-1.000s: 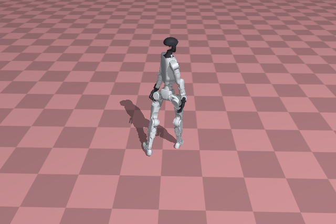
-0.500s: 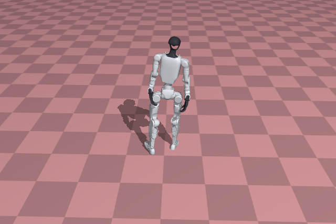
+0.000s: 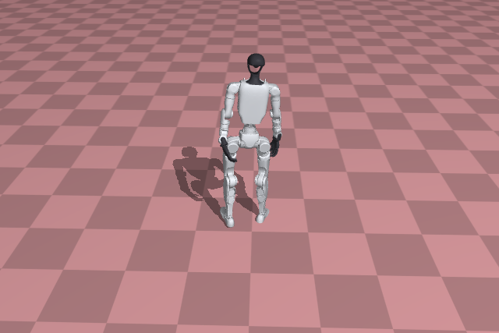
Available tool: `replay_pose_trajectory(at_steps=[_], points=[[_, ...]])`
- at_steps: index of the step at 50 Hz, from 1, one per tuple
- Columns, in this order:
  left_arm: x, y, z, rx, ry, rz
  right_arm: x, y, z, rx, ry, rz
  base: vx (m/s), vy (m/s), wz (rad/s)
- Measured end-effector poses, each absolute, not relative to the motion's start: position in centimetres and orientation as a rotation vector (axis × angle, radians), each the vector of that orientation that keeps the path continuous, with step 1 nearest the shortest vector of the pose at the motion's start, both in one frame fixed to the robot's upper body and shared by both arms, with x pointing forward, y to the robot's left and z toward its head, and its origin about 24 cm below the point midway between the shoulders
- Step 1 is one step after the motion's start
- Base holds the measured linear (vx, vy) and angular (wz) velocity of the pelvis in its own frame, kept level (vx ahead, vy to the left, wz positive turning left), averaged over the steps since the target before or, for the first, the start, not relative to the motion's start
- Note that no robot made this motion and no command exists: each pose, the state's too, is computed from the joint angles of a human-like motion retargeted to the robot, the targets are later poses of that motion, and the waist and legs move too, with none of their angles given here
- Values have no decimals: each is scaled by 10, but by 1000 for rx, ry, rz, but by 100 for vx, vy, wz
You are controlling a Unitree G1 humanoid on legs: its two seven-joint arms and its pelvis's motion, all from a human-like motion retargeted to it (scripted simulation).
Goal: In place motions
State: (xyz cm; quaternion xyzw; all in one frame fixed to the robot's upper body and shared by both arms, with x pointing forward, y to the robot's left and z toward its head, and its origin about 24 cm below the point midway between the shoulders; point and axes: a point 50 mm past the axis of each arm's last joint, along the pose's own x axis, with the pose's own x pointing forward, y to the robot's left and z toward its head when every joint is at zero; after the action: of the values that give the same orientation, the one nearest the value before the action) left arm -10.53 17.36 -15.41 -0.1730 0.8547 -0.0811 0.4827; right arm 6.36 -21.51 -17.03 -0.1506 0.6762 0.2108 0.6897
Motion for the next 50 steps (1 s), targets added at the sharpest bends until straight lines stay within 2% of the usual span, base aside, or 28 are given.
replay_pose_trajectory(at_steps=[5, 10, 17, 22, 25, 28, 33, 37, 40, 45, 47, 50], points=[[-95, 177, -157, -315, 2108, -186, 11, -217, -175, -280, 1658, 384, 2, 23, -48], [-42, 184, -168, -161, 1967, -167, -56, -231, -164, -182, 1931, 323, -9, 12, -82], [58, 195, -168, -48, 1712, -411, -132, -236, -139, 31, 2203, 63, -5, 1, 1], [96, 177, -164, -21, 1562, -532, -163, -232, -124, 90, 2361, -83, 12, -3, 37], [99, 169, -166, -12, 1490, -494, -130, -231, -138, 8, 2280, -23, -3, -7, 10], [68, 171, -174, -17, 1524, -367, -70, -235, -154, -174, 2135, 120, -2, -7, 0], [-52, 185, -170, -78, 1957, -300, 61, -206, -167, -388, 1753, 466, 4, -12, -8], [-144, 192, -138, -198, 2288, -342, 159, -156, -149, -409, 1339, 756, 6, -9, -20], [-194, 187, -113, -328, 2451, -309, 212, -124, -119, -398, 1061, 901, -1, -6, -9], [-228, 170, -91, -595, 2526, -15, 249, -102, -85, -479, 735, 949, 0, -6, 30], [-219, 176, -98, -590, 2471, 64, 245, -105, -89, -524, 710, 913, -2, -9, 54], [-180, 193, -122, -402, 2355, 76, 219, -123, -111, -561, 802, 840, -3, -7, 58]])
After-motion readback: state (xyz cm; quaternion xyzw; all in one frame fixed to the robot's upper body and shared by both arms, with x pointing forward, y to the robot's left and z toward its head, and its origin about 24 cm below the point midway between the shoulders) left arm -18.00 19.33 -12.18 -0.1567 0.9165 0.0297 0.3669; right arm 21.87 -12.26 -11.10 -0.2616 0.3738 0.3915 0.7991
